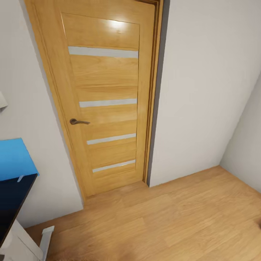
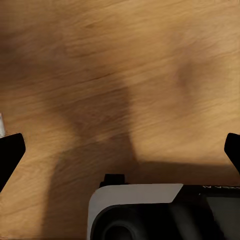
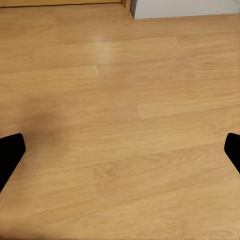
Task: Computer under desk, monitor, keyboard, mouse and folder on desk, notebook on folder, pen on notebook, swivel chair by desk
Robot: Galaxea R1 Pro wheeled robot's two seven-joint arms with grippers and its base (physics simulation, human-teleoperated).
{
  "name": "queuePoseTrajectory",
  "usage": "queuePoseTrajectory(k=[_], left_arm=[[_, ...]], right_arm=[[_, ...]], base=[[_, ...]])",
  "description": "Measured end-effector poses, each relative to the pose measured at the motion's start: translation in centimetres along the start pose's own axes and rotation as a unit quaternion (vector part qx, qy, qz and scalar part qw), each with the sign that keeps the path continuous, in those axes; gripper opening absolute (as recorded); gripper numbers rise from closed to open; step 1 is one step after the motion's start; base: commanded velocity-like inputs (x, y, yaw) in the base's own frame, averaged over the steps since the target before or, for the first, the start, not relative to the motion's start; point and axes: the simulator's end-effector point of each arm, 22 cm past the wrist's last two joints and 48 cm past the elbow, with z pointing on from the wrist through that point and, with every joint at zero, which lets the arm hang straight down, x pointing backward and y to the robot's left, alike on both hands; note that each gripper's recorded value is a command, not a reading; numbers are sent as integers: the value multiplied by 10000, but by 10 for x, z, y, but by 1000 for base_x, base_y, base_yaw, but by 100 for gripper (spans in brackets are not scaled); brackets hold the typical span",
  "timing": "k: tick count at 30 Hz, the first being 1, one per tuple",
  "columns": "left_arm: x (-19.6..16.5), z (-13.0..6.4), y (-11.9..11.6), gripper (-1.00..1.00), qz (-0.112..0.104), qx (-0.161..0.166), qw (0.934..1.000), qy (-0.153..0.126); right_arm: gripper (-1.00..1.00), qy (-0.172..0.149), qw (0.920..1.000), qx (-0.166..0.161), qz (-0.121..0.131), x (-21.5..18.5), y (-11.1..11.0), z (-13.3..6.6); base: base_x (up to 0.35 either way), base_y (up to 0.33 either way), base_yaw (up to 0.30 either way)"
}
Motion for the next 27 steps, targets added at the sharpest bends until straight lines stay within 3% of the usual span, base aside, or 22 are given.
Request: queuePoseTrajectory(k=[21,27], left_arm=[[0,0,0,100,1,-3,10000,0],[-2,0,0,100,-17,-5,10000,-19]], right_arm=[[100,-35,10000,0,1,-1,0,0],[100,-22,10000,0,5,0,0,-1]], base=[[-3,-286,286],[-14,-69,286]])
